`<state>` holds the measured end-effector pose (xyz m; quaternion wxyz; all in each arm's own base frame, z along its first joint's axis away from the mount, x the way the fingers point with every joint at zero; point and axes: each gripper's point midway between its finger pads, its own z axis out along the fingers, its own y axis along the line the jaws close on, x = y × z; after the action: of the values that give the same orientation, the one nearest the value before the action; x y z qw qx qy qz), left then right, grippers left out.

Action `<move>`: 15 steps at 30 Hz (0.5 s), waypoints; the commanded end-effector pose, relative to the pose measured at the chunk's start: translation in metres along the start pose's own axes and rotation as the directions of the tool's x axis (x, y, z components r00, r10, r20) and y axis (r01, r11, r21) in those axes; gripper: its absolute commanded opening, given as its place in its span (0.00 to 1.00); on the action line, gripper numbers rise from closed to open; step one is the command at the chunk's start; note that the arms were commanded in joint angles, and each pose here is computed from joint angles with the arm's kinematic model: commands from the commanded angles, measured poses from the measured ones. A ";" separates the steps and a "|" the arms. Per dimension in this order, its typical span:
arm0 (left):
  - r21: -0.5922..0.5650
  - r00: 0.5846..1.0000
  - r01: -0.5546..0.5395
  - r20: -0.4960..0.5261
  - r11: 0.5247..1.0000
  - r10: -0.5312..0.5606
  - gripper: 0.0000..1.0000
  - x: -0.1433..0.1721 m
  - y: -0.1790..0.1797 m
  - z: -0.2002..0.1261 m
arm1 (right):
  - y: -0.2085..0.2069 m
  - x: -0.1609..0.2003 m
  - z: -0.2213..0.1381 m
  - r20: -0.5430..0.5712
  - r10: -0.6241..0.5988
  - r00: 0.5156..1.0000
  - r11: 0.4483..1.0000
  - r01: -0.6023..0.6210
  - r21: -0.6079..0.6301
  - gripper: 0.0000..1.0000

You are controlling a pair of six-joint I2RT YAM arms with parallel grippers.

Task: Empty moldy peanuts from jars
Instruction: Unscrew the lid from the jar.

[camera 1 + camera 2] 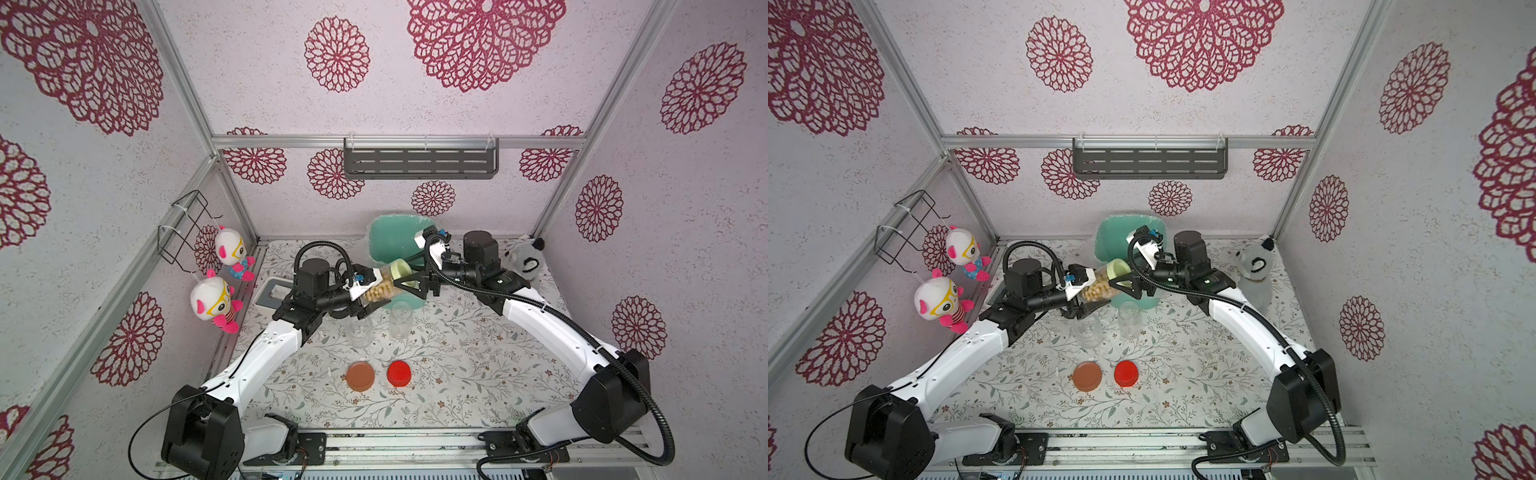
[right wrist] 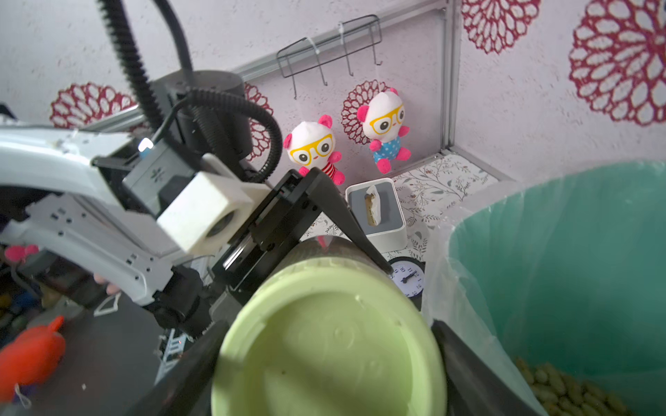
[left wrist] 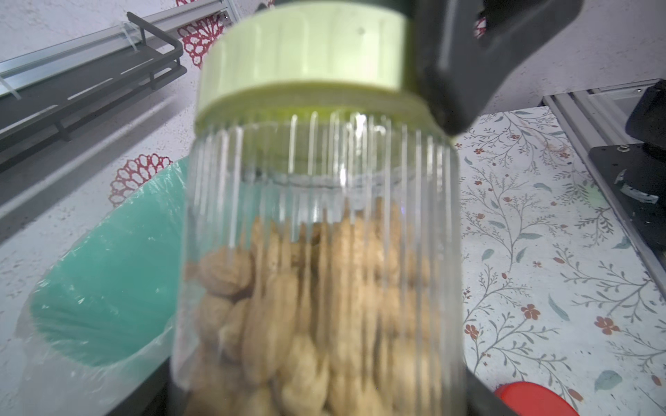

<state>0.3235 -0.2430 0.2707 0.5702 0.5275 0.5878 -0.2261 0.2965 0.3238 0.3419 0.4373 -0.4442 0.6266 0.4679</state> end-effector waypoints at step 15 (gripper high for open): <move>0.049 0.998 0.011 0.067 0.999 -0.014 0.00 -0.027 0.007 -0.007 | 0.015 -0.013 -0.014 -0.022 -0.327 0.945 0.943 0.324 -0.080 0.99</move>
<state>0.3133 -0.2477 0.2686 0.5410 0.5357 0.5903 -0.2680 0.2847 0.3171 0.3421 0.4532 -0.5596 0.5591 0.4109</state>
